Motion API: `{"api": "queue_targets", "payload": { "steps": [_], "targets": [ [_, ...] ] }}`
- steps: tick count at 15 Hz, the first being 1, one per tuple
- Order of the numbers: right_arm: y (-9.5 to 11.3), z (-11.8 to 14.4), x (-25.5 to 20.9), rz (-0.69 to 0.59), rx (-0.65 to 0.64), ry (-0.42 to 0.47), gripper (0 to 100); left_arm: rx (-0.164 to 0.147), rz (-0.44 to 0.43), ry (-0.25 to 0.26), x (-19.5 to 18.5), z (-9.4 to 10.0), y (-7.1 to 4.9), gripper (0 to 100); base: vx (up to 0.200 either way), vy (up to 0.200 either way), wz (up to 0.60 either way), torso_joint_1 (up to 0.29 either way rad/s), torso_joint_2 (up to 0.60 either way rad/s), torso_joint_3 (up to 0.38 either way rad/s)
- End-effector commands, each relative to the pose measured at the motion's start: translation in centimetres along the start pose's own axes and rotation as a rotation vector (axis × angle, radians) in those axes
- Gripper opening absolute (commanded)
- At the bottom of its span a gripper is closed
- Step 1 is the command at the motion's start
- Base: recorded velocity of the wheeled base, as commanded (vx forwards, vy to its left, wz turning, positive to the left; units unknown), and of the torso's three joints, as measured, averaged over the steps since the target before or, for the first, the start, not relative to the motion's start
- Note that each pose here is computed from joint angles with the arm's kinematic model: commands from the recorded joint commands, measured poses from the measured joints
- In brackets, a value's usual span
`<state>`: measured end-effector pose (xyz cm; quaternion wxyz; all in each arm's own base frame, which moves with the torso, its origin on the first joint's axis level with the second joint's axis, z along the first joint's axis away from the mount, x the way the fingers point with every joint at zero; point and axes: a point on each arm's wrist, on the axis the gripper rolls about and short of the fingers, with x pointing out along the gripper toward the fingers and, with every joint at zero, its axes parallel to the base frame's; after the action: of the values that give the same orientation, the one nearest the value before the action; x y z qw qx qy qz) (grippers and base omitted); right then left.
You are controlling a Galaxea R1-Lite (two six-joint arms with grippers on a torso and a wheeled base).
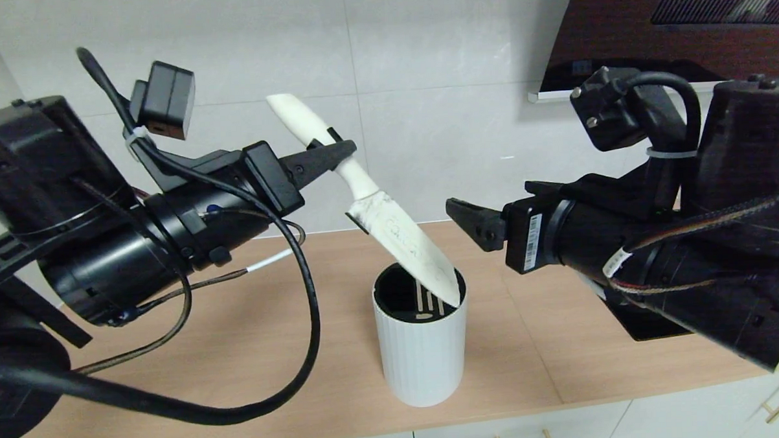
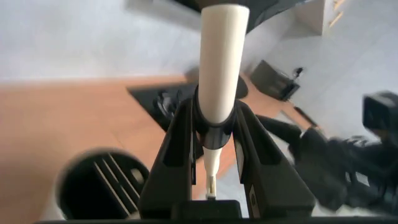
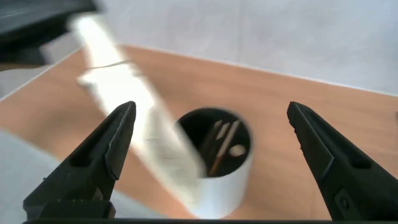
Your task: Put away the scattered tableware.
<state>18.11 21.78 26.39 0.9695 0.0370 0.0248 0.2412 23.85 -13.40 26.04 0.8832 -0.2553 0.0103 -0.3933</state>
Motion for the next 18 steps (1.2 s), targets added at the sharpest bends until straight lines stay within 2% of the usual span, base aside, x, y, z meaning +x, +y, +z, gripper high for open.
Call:
{"api": "queue_targets", "payload": {
  "steps": [1,2,3,5,7,8,11,13,18],
  "targets": [
    [-0.7,0.7,-0.2,-0.019,0.006,-0.024,100,0.102,-0.015,-0.037,0.5,0.3,0.3,0,0.000,0.000,0.00,0.000,0.00,0.000],
    [-0.7,0.6,-0.1,-0.023,-0.001,-0.021,100,0.213,-0.025,-0.065,1.2,0.1,0.8,0,0.000,0.000,0.00,0.000,0.00,0.000],
    [-0.7,0.6,-0.1,-0.024,-0.003,-0.021,100,0.245,-0.020,-0.062,1.4,-0.1,1.0,0,0.000,0.000,0.00,0.000,0.00,0.000],
    [-0.7,0.5,0.0,-0.026,-0.005,-0.016,100,0.361,0.013,0.001,1.8,-2.0,2.3,0,0.000,0.000,0.00,0.000,0.00,0.000],
    [-0.7,0.4,0.0,-0.026,-0.009,-0.014,100,0.470,0.048,0.033,2.2,-3.1,3.2,0,0.000,0.000,0.00,0.000,0.00,0.000],
    [-0.7,0.4,0.0,-0.026,-0.016,-0.016,100,0.497,0.068,0.028,2.2,-3.3,3.3,0,0.000,0.000,0.00,0.000,0.00,0.000],
    [-0.7,0.4,0.0,-0.026,-0.018,-0.014,100,0.504,0.074,0.017,2.2,-3.3,3.3,0,0.000,0.000,0.00,0.000,0.00,0.000],
    [-0.8,0.4,-0.1,-0.026,-0.018,-0.014,100,0.513,0.084,0.044,2.3,-4.1,3.9,0,0.000,0.000,0.00,0.000,0.00,0.000],
    [-0.8,0.4,0.0,-0.028,-0.018,-0.013,100,0.497,0.098,0.107,3.1,-6.0,5.2,0,0.000,0.000,0.00,0.000,0.00,0.000]
  ]
}}
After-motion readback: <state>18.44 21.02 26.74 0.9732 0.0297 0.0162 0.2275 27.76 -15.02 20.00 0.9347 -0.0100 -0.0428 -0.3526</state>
